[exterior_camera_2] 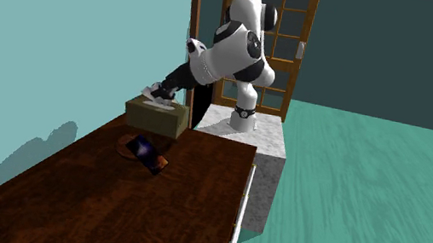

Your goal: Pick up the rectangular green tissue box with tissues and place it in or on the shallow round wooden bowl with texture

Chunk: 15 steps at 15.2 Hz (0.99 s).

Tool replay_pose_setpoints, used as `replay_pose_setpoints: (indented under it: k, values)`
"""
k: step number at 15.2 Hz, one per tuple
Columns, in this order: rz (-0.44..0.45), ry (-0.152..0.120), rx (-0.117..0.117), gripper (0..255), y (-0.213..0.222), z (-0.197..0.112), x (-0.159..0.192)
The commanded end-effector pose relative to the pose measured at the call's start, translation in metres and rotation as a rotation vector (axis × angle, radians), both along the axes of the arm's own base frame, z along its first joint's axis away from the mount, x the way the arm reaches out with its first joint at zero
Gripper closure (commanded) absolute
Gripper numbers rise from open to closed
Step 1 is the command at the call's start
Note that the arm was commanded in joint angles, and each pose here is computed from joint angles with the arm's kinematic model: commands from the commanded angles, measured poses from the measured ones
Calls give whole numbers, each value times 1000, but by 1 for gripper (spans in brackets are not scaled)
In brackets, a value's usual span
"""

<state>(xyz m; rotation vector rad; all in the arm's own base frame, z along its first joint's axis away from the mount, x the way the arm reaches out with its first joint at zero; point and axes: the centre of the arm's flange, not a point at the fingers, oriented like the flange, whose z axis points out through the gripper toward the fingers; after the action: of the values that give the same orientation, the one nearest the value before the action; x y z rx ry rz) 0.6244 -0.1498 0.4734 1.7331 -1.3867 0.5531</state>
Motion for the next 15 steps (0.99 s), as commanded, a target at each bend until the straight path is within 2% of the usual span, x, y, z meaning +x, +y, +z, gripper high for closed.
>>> replay_pose_setpoints:
  k: [1, 5, 15]
  values:
    - [1, 0, 0, 255, -27, 5, -12]
    - [1, 0, 0, 255, -77, 17, -39]
    - [1, 0, 0, 255, -77, -36, -39]
